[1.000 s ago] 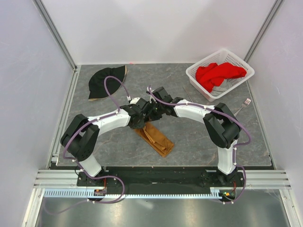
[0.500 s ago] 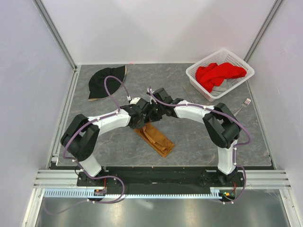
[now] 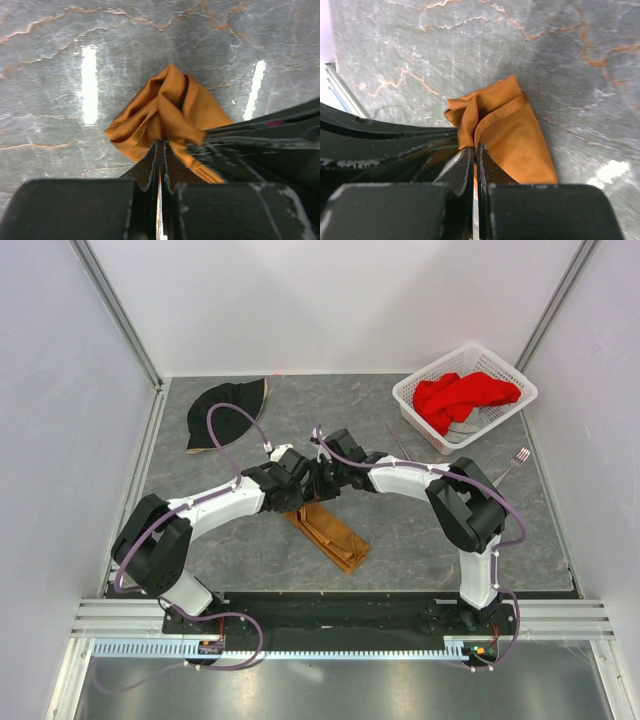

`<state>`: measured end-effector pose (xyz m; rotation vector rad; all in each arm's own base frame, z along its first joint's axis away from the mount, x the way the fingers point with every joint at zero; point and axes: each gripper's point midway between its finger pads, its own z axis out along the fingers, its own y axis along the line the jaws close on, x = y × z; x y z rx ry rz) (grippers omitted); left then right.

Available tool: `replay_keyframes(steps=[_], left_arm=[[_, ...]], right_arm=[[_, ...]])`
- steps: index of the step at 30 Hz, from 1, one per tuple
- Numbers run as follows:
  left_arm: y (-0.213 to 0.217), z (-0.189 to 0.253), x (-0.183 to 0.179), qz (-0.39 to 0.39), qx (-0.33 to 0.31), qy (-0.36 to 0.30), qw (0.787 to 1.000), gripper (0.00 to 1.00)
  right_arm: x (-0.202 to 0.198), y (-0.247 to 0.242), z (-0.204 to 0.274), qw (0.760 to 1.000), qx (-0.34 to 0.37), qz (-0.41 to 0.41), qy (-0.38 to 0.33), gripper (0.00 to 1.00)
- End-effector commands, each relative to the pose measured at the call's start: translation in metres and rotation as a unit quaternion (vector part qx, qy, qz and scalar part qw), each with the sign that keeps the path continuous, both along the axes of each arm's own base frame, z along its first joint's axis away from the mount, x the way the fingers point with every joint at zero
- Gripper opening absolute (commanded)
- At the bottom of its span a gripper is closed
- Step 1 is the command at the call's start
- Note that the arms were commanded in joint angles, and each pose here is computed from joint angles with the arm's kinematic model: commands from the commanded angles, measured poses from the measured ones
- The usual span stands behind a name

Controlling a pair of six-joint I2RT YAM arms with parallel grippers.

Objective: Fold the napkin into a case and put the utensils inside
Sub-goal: Grasp the top corner of the smaller rectangle folded napkin at the center of the board.

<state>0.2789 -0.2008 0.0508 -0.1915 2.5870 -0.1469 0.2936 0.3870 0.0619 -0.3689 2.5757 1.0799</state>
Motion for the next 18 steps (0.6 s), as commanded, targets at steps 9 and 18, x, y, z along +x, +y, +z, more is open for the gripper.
replay_keyframes(steps=[9, 18], left_arm=[[-0.005, 0.016, 0.006, 0.022, -0.054, -0.030, 0.998, 0.02], [0.001, 0.010, 0.002, 0.031, -0.059, -0.026, 0.997, 0.02]], right_arm=[[-0.029, 0.033, -0.043, 0.996, 0.066, 0.009, 0.066, 0.00], [-0.031, 0.020, -0.022, 0.997, 0.052, 0.027, 0.046, 0.22]])
